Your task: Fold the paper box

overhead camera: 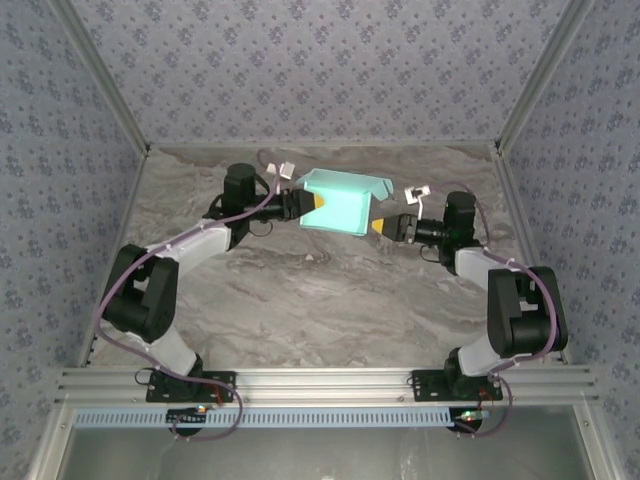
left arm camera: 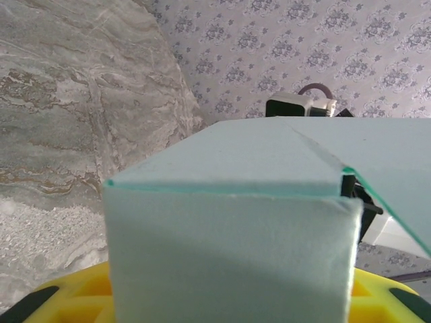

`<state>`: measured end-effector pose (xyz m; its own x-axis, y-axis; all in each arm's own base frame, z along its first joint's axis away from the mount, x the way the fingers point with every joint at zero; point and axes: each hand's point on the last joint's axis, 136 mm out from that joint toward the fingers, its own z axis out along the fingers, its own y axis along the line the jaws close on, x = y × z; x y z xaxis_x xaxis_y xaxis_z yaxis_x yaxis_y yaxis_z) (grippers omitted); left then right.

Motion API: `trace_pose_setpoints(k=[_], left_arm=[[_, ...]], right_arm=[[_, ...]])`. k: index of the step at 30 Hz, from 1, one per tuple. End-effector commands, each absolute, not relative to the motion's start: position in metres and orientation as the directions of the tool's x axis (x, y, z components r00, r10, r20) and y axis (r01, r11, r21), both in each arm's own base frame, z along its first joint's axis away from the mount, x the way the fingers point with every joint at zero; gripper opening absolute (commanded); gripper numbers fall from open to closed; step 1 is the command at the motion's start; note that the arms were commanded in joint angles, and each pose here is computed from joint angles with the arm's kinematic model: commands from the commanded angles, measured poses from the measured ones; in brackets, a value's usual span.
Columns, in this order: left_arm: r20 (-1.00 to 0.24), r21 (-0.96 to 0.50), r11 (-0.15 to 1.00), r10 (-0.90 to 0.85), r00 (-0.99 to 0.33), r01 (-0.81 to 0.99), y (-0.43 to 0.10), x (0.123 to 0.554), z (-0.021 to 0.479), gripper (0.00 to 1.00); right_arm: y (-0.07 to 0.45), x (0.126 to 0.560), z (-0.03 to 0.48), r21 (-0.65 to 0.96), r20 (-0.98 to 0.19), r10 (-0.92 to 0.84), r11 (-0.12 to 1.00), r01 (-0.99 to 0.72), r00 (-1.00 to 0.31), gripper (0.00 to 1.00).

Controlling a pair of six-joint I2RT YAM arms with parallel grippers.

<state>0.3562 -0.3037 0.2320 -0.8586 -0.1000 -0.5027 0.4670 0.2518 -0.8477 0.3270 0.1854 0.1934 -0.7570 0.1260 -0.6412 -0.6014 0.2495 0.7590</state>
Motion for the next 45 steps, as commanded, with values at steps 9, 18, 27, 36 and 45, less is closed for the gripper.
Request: trace_pose_setpoints(k=[9,18,27,36,45], left_arm=[[-0.578,-0.812,0.143,-0.066,-0.813,0.566,-0.307,0.352,0.261,0.34],[-0.587,-0.807,0.127,-0.058,-0.808,0.577,-0.31,0.35,0.264,0.33],[-0.597,-0.799,0.102,-0.029,-0.801,0.592,-0.319,0.342,0.264,0.32],[-0.613,-0.788,0.083,-0.003,-0.79,0.61,-0.322,0.336,0.265,0.32],[-0.631,-0.773,0.064,0.029,-0.776,0.631,-0.321,0.325,0.267,0.31]], right_arm=[[0.206,0.324,0.208,0.735,-0.669,0.038,0.181,-0.653,-0.742,0.6],[0.222,0.315,0.213,0.721,-0.685,-0.027,0.12,-0.682,-0.728,0.45],[0.235,0.311,0.215,0.721,-0.685,-0.071,0.078,-0.689,-0.725,0.34],[0.236,0.304,0.218,0.708,-0.697,-0.096,0.061,-0.703,-0.71,0.5],[0.225,0.308,0.217,0.69,-0.708,-0.095,0.12,-0.714,-0.7,0.73]])
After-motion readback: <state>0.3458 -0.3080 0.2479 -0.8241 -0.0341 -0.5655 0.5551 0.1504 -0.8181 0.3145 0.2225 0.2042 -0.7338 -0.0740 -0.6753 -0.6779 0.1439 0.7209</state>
